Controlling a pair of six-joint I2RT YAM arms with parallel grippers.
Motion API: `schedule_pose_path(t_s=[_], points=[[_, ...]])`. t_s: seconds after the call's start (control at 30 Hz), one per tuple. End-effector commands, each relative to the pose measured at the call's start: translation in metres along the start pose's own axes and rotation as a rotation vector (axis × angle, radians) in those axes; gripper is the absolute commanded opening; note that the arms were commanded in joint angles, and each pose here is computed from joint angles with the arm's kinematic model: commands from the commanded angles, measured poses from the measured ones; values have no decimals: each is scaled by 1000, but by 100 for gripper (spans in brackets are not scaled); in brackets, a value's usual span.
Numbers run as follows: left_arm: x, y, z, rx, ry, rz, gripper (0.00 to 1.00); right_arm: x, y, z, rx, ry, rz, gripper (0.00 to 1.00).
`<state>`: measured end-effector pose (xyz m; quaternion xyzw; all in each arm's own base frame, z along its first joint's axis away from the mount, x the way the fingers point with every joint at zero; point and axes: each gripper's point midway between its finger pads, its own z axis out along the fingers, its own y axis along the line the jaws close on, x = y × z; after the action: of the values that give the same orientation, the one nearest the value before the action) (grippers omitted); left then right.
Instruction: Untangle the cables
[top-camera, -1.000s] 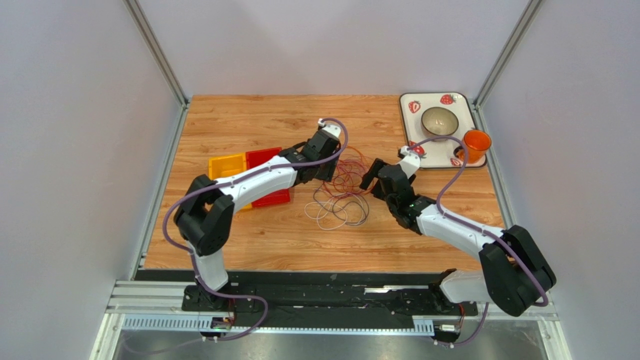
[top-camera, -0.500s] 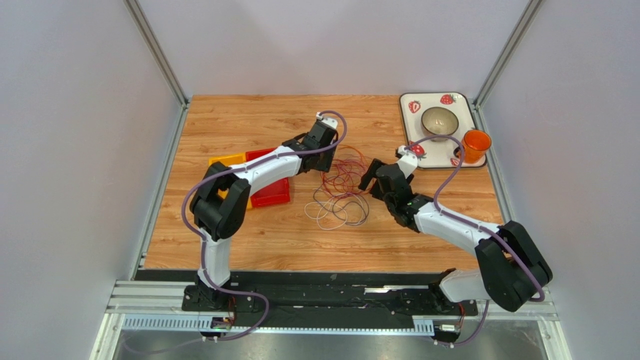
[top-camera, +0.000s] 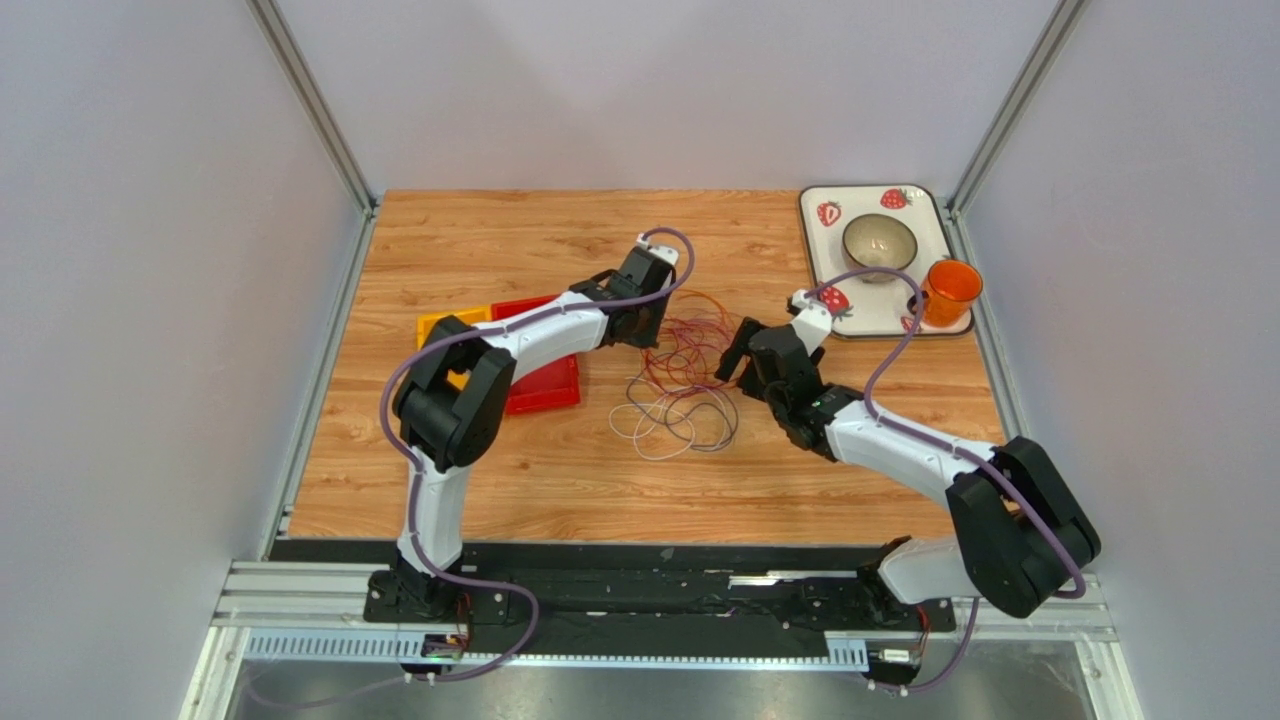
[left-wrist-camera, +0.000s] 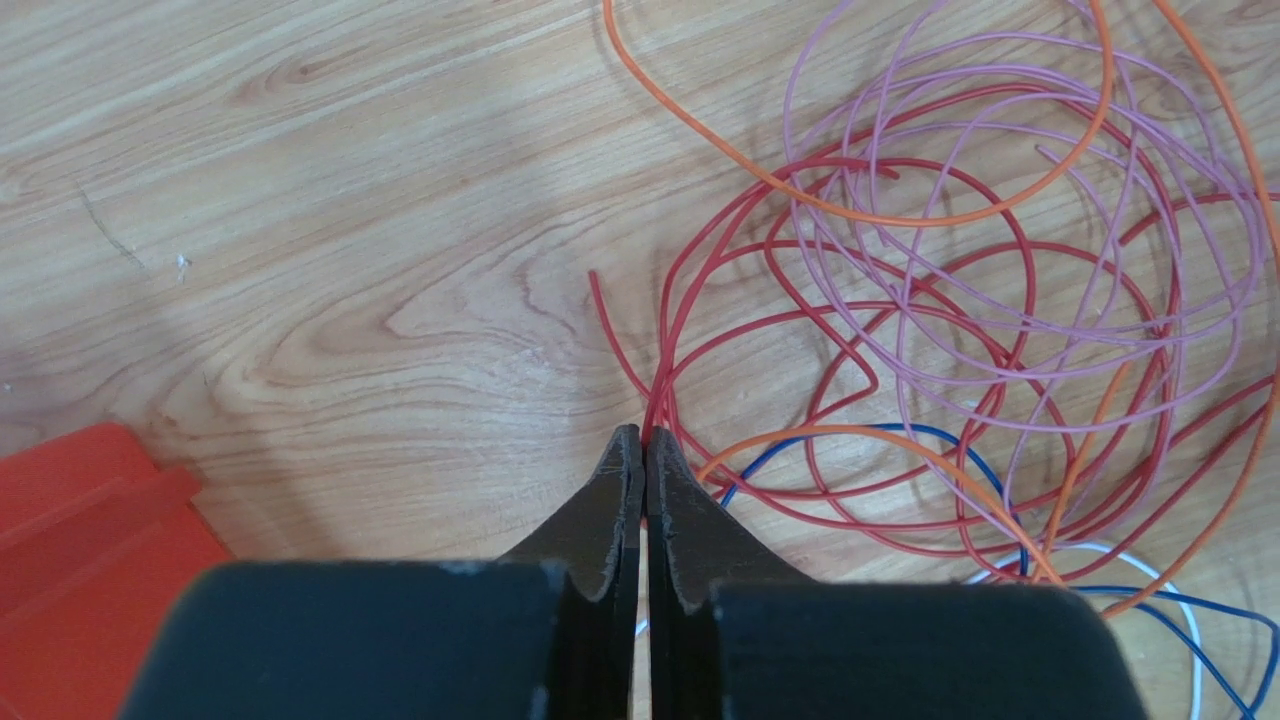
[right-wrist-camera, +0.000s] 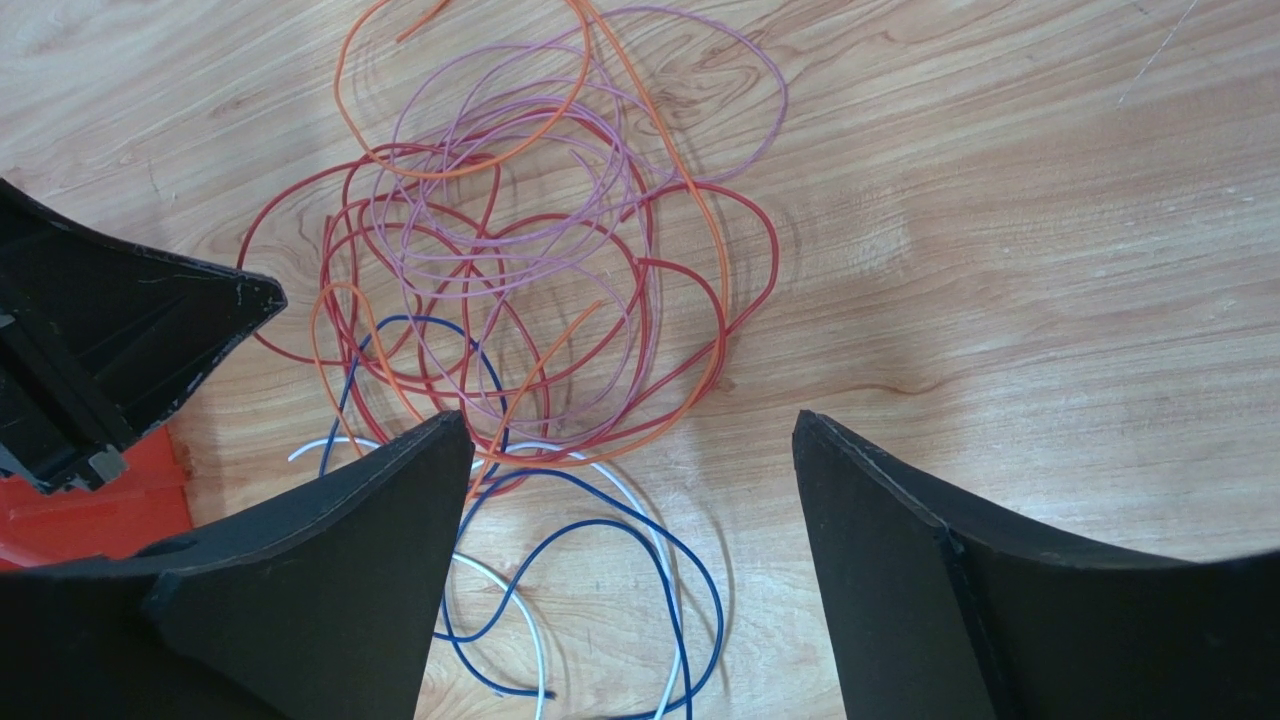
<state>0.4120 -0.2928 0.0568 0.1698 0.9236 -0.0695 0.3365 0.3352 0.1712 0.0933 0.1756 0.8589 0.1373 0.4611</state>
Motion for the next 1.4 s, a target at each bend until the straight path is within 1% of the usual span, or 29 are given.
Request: schedule_pose_path(t_s=[0.0,0.03,0.07,0.13,0.17,0.23,0.4,0.6,0.7,0.77,0.87,0.9,0.97,1.0,1.07,1.1,1.27,1.3,1.33,1.37], points=[[-61,-4,-51,26,-156,-21,0,-17,15,1,-30,-37,13,82],[-67,-2,-60,18,-171,-21,0,-18,16,2,-31,-35,13,82],[-78,2,-80,12,-196,-19,0,-17,16,2,-30,-32,9,82],[-98,3,-106,15,-249,-19,0,-17,18,2,-38,-27,6,82],[-108,4,-126,25,-285,-19,0,-15,17,4,-36,-23,2,82],[-123,1,-152,49,-338,-13,0,-15,19,4,-44,-16,-1,81],[-161,-2,-237,89,-501,16,0,-13,22,4,-56,-7,-7,81],[-194,-2,-325,157,-685,9,0,-11,25,5,-69,4,-17,81],[-201,2,-352,147,-745,15,0,-10,25,4,-73,8,-21,81],[-200,7,-357,127,-761,18,0,-11,26,4,-80,8,-23,80],[-182,13,-325,76,-693,9,0,-10,29,3,-93,14,-31,80],[-167,11,-303,74,-636,16,0,-10,30,3,-97,15,-32,80],[-152,5,-279,93,-589,-10,0,-9,29,3,-98,16,-34,80],[-133,2,-255,95,-528,-10,0,-8,29,3,-99,21,-35,80],[-118,-2,-231,108,-489,-41,0,-8,30,3,-99,21,-35,80],[-101,-4,-213,108,-439,-40,0,-9,30,4,-101,21,-34,80],[-54,-10,-161,103,-276,-66,0,-7,30,4,-101,27,-38,80],[-43,-9,-153,95,-244,-68,22,-8,31,3,-103,27,-39,80],[-36,-7,-149,86,-220,-70,41,-7,31,4,-105,28,-38,80],[-25,-5,-144,76,-193,-77,72,-7,31,4,-104,29,-40,80]])
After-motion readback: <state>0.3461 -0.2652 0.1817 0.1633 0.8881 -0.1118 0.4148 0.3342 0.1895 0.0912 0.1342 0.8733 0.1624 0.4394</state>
